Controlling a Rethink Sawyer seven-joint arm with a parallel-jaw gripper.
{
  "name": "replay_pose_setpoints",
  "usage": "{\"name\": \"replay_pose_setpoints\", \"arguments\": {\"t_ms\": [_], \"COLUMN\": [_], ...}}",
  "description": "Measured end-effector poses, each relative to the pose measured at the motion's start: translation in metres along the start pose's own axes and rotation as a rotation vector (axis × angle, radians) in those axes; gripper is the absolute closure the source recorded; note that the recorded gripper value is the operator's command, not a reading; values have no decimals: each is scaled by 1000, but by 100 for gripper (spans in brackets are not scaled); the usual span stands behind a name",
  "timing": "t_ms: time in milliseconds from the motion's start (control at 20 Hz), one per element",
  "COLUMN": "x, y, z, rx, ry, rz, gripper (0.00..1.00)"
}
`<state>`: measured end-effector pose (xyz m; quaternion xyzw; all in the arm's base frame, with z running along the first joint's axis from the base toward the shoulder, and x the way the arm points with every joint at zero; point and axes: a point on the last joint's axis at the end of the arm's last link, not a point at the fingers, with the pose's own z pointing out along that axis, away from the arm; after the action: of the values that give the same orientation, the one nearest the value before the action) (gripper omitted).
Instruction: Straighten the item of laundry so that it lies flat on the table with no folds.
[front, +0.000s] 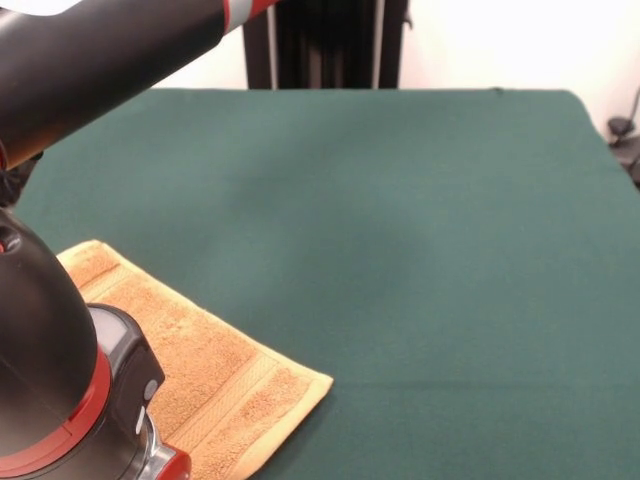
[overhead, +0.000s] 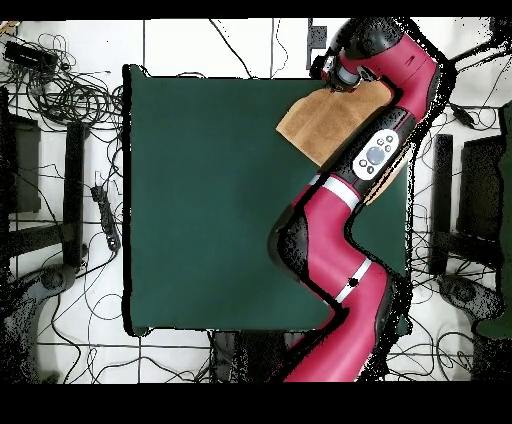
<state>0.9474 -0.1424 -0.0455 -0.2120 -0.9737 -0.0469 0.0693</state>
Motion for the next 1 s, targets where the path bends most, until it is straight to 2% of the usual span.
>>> {"name": "replay_pose_setpoints", "arguments": {"t_ms": [1000], "x": [1], "y": [2], "z": [0], "rx": [31], "ry": [2], "rz": [-5], "gripper": [100]}}
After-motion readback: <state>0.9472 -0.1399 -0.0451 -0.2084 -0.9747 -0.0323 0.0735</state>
